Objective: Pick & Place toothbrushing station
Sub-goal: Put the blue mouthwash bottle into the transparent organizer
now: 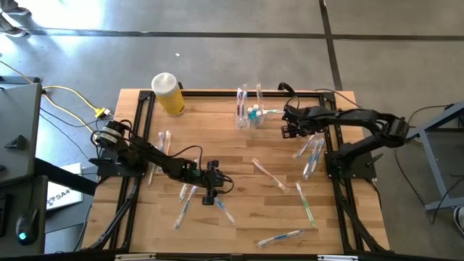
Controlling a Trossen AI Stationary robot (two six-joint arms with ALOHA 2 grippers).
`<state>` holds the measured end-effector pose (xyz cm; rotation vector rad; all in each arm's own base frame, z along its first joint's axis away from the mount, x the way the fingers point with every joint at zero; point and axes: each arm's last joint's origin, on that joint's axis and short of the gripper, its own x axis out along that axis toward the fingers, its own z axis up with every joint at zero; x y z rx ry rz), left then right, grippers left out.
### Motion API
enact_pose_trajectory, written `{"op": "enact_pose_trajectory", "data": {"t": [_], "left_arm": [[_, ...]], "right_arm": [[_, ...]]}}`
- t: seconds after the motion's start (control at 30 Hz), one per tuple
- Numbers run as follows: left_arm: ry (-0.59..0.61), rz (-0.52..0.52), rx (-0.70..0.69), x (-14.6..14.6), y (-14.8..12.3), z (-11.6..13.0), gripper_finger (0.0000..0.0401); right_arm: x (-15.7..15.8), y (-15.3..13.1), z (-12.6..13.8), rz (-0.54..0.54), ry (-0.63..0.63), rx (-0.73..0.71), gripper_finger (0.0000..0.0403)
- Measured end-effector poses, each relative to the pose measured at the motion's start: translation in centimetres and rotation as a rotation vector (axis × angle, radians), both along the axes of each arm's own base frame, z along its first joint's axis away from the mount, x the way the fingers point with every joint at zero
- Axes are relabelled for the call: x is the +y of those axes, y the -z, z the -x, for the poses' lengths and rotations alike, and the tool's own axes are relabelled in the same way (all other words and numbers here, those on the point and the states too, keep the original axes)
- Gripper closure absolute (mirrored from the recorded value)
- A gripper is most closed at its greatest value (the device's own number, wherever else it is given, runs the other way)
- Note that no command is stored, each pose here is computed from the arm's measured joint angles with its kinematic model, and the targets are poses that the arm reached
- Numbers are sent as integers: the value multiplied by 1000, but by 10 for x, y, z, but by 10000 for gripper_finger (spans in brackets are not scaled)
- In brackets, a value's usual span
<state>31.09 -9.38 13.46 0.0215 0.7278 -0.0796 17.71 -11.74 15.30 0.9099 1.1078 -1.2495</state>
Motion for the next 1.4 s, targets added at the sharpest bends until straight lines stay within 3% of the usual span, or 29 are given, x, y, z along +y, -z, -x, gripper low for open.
{"op": "enact_pose_trajectory", "data": {"t": [0.57,0.73,0.93,1.4], "left_arm": [[-2,1,3,0,0,0,183],[-2,1,3,0,0,0,183],[-2,1,3,0,0,0,183],[-2,1,4,0,0,0,183]], "right_arm": [[-10,21,14,12,56,0,195],[-14,24,19,9,53,-16,232],[-15,24,18,15,17,-16,311],[2,20,23,-57,-133,73,315]]}}
